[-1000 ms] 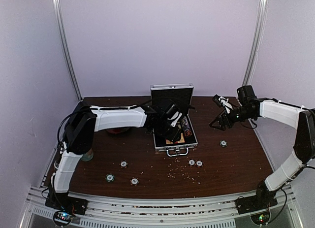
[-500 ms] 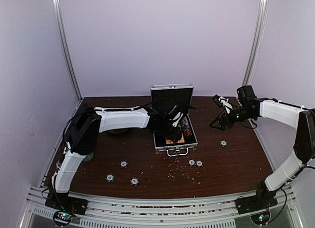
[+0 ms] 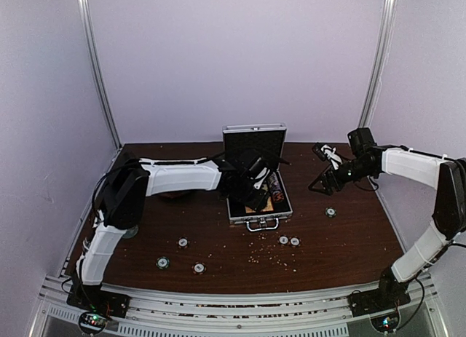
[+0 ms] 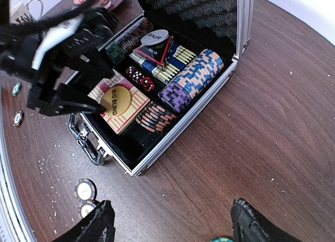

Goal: Pack up texas hold em set

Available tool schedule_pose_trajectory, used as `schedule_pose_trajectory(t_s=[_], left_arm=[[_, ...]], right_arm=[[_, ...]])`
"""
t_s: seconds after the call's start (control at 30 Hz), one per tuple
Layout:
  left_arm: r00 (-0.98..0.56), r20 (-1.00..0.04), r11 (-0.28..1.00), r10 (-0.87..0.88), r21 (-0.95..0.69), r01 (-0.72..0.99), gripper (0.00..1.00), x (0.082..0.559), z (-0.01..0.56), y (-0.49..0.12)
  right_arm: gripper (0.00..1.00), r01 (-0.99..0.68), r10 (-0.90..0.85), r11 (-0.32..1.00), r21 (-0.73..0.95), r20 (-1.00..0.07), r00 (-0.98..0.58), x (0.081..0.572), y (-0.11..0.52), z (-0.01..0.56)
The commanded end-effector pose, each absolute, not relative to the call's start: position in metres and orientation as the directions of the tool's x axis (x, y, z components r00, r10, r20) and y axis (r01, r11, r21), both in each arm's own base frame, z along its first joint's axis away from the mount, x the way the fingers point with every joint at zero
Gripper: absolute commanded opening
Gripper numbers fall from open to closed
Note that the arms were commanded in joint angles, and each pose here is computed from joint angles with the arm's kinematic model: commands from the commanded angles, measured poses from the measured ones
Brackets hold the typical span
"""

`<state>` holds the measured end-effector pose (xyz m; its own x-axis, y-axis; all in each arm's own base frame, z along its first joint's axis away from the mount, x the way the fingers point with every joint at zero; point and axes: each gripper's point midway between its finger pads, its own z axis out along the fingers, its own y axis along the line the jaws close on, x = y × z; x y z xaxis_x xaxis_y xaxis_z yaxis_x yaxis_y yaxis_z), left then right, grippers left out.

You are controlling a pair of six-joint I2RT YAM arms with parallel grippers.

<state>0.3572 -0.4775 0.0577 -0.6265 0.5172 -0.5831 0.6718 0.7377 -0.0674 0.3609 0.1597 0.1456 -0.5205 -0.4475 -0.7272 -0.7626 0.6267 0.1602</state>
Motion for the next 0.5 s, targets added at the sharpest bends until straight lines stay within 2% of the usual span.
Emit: schedule_pose_trajectory(t_s=[0.0,0.17,0.33,0.47], left_arm=[[-0.529,-0.682,0.71,0.505,-0.02,0.704,0.59,0.349,0.132,-0.474],[-0.464,-0.706,0.657,0.535,0.002,0.753,0.61,0.324,0.169,-0.454],[-0.388,-0.737,0.654,0.554,0.096,0.75,0.63,0.316,0.199,-0.42],[-0.313,-0.749,0.672,0.584,0.23,0.704,0.72,0.32,0.211,-0.389]], right_arm=[[0.78,-0.749,-0.438,0.655,0.101,-0.757,-0.485,0.374,0.158,0.17],[0.78,-0.745,-0.432,0.664,0.066,-0.78,-0.454,0.377,0.157,0.201],[0.78,-0.772,-0.494,0.636,-0.003,-0.77,-0.404,0.372,0.162,0.232],[0.79,-0.802,-0.551,0.595,-0.054,-0.754,-0.358,0.36,0.177,0.243]])
